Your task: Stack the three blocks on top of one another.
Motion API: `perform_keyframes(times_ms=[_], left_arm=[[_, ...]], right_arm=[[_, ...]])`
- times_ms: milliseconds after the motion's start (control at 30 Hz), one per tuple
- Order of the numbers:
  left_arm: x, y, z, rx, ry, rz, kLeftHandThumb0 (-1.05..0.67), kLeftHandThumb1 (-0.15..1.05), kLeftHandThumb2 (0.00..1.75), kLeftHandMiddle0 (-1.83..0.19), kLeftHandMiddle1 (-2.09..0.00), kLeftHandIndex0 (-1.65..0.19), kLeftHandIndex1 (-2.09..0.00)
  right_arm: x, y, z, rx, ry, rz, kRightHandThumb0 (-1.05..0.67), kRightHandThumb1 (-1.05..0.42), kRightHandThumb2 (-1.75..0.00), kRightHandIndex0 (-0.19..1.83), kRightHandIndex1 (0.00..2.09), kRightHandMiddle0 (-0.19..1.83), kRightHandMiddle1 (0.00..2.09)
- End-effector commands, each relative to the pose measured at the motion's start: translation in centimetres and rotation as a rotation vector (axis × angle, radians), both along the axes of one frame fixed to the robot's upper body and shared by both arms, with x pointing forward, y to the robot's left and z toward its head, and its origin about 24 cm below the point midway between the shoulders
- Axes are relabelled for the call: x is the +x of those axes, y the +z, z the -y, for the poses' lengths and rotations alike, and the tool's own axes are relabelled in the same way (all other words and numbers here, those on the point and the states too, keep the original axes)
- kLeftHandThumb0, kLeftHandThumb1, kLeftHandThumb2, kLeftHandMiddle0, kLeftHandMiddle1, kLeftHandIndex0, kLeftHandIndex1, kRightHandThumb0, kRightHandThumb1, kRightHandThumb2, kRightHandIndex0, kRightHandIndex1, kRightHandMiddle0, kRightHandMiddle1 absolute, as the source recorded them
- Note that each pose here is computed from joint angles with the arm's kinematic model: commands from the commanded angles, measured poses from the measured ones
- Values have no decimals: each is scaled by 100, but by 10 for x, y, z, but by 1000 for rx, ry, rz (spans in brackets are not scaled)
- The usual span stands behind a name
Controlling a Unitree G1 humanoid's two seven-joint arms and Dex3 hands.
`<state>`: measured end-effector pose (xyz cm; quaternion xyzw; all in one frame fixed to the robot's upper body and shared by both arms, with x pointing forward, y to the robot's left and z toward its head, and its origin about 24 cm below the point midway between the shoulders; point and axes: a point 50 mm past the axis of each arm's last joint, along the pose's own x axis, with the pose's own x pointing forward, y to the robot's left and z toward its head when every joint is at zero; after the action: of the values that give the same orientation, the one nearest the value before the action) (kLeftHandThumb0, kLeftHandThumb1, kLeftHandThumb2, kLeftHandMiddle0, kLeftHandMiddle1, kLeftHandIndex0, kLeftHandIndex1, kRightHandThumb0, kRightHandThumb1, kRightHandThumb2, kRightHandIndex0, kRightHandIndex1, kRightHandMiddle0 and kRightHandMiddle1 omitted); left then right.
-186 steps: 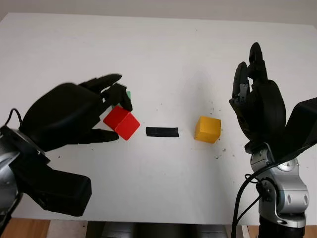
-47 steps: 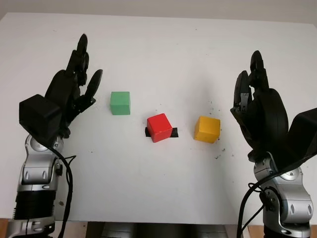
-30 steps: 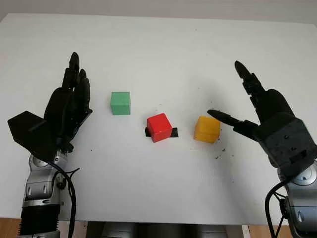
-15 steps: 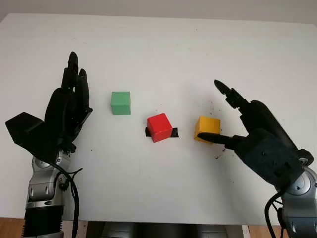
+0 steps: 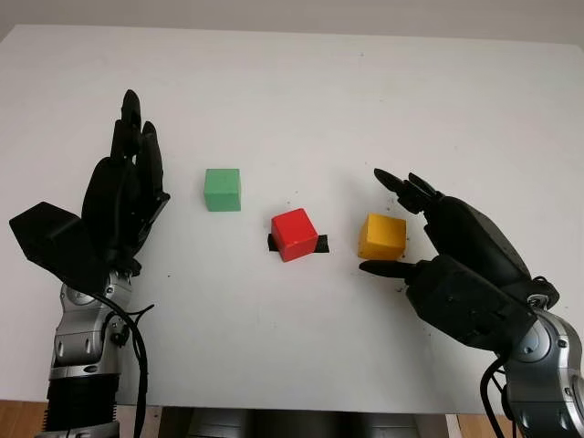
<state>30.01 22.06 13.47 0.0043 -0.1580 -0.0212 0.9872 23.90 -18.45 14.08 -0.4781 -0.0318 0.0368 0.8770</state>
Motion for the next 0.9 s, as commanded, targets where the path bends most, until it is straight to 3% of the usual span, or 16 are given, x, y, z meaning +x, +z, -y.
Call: perform_keyframes(times_ms=[0,367,500,567,867], left_arm=[[1,0,0,7,2,3,-78,105,65,19,0,19,0],[-1,0,0,5,-5,5,-77,105,63,19,0,19,0],[-1,0,0,1,-2,5,-77,105,62,19,0,19,0],[-1,-1,-1,-1,-3,4,-77,105,62,19,0,19,0],[0,-1,-1,12,-5,4,-77,105,62,19,0,19,0]], right_arm=[[2,1,2,-34,-12,32,-52,-81,-5,11,8,34,11],[7,0,9,-104,-48,92,-48,-83,-5,24,12,50,23],[8,-2,10,-127,-50,92,-45,-83,-5,32,9,42,58],[9,-2,10,-135,-47,85,-44,-83,-6,34,9,41,66],[10,-2,12,-147,-25,45,-43,-85,-6,36,9,41,70]])
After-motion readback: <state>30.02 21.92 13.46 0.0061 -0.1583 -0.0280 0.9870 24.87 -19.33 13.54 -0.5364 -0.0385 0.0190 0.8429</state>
